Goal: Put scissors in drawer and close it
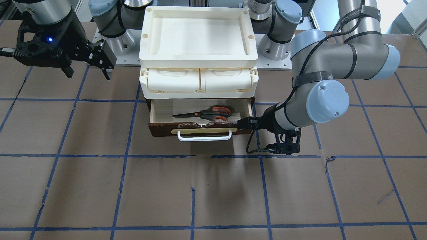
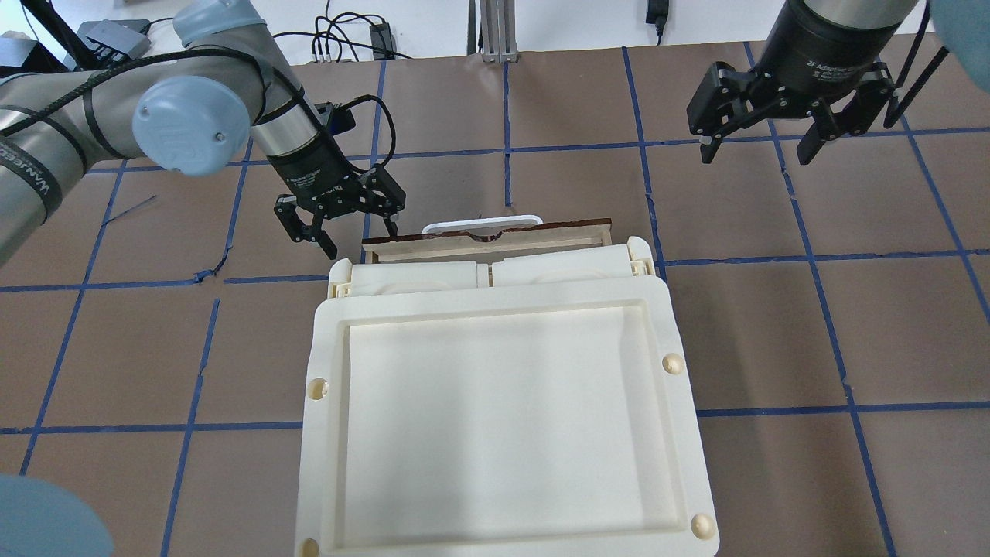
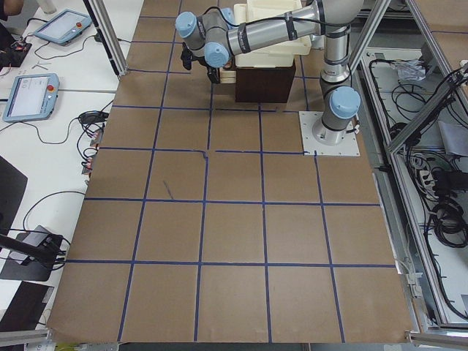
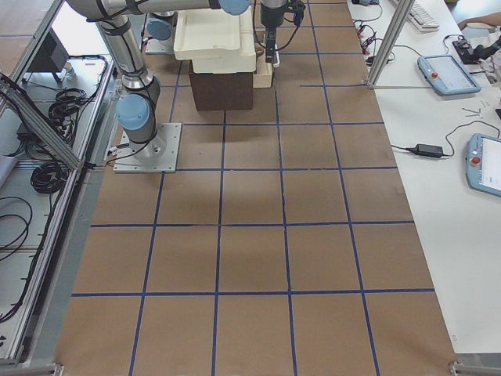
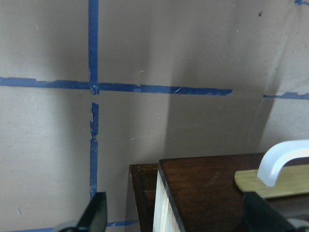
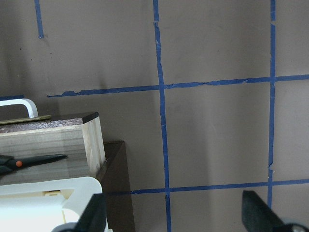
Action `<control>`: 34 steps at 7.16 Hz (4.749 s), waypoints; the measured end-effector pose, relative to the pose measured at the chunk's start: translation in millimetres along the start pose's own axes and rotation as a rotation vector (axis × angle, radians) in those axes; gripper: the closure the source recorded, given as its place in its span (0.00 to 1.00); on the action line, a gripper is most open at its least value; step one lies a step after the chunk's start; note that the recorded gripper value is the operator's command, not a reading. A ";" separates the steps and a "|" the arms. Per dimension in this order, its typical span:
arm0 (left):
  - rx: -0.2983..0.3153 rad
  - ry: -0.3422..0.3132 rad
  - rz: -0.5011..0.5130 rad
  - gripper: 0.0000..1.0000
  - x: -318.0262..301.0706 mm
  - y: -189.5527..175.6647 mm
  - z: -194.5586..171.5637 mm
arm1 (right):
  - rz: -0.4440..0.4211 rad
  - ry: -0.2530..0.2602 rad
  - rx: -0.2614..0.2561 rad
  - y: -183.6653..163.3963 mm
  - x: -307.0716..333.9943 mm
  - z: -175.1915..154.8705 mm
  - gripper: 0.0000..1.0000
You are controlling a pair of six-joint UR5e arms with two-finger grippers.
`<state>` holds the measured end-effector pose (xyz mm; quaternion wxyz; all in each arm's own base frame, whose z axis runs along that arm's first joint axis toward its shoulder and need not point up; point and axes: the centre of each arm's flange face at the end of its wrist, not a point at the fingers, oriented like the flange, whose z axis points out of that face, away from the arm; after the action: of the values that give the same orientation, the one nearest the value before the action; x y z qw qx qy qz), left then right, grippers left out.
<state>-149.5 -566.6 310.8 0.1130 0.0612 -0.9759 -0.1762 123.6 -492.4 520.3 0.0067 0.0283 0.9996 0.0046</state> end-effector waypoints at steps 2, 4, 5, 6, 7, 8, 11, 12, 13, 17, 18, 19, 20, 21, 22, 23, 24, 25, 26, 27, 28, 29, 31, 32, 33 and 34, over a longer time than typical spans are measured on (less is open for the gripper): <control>-0.050 -0.004 -0.040 0.00 -1.5 5.9 4.1 | 0.002 -0.009 0.008 -0.6 -0.1 -3.5 0.00; -0.097 -0.011 -0.066 0.00 -3.3 11.3 8.0 | 0.003 -0.016 0.029 -3.0 0.2 -5.1 0.00; -0.118 -0.020 -0.074 0.00 -4.7 13.8 9.6 | -0.006 -0.016 0.052 -8.2 2.2 -5.1 0.00; -0.142 -0.032 -0.080 0.00 -6.2 16.6 11.7 | -0.030 -0.019 0.084 -15.2 2.5 -5.1 0.00; -0.167 -0.039 -0.086 0.00 -7.3 19.6 13.7 | -0.048 -0.019 0.106 -19.2 1.4 -4.8 0.00; -0.187 -0.042 -0.092 0.00 -8.1 22.1 15.3 | -0.056 -0.018 0.109 -21.3 0.5 -2.5 0.00; -0.215 -0.047 -0.111 0.00 -8.3 25.5 17.7 | -0.060 -0.020 0.104 -21.9 -0.4 2.0 0.00; -0.220 -0.048 -0.118 0.00 -7.6 26.3 18.2 | -0.053 -0.021 0.100 -22.0 0.5 3.9 0.00; -0.224 -0.050 -0.119 0.00 -5.4 27.7 19.8 | -0.041 -0.021 0.091 -24.1 2.9 7.3 0.00; -0.098 -0.045 -0.077 0.00 7.2 16.7 9.7 | 0.015 -0.025 0.047 -27.2 4.4 16.8 0.00; -0.017 -0.037 -0.059 0.00 10.1 9.2 -3.3 | 0.013 -0.024 0.036 -26.6 5.4 19.2 0.00; 0.073 -0.037 -0.040 0.00 12.5 3.2 -19.7 | 0.011 -0.024 0.033 -26.6 6.1 19.7 0.00; 0.151 -0.050 -0.023 0.00 14.0 3.3 -39.6 | 0.009 -0.022 0.034 -26.7 6.9 19.2 0.00; 0.218 -0.063 0.002 0.00 14.9 11.3 -64.0 | 0.011 -0.014 0.034 -26.9 9.4 18.5 0.00; 0.288 -0.075 0.030 0.00 10.8 22.8 -91.7 | 0.014 -0.006 0.036 -26.8 11.4 17.6 0.00; 0.358 -0.089 0.037 0.00 -1.1 34.0 -118.8 | 0.014 -0.007 0.040 -26.7 11.4 16.9 0.00; 0.408 -0.100 0.039 0.00 -12.1 46.3 -139.6 | 0.013 -0.012 0.048 -26.6 10.5 15.3 0.00; 0.435 -0.108 0.046 0.00 -15.7 60.5 -151.3 | 0.011 -0.014 0.051 -26.0 9.2 14.3 0.00; 0.454 -0.114 0.054 0.00 -15.8 75.3 -158.3 | 0.007 -0.012 0.050 -25.2 7.7 14.7 0.00; 0.476 -0.127 0.065 0.00 -16.3 87.2 -166.3 | 0.005 -0.011 0.050 -24.7 6.8 14.9 0.00; 0.483 -0.154 0.077 0.00 -16.9 96.4 -170.3 | 0.004 -0.013 0.051 -25.3 6.4 15.1 0.00; 0.469 -0.178 0.079 0.00 -18.0 106.2 -170.0 | 0.003 -0.013 0.051 -26.5 6.0 15.3 0.00; 0.432 -0.194 0.071 0.00 -21.5 122.7 -170.0 | 0.004 -0.014 0.041 -26.5 6.0 16.3 0.00; 0.425 -0.195 0.070 0.00 -21.9 125.0 -169.7 | 0.005 -0.014 0.040 -26.5 6.3 16.5 0.00; 0.422 -0.196 0.071 0.00 -21.7 125.7 -169.4 | 0.005 -0.015 0.040 -26.5 6.3 16.5 0.00; 0.422 -0.195 0.071 0.00 -21.4 125.9 -169.2 | 0.005 -0.015 0.042 -26.5 6.1 16.2 0.00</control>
<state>-97.9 -501.9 505.9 0.0089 0.0316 -0.9990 0.0307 116.2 -518.3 503.8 0.0136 0.0308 0.9993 -0.0166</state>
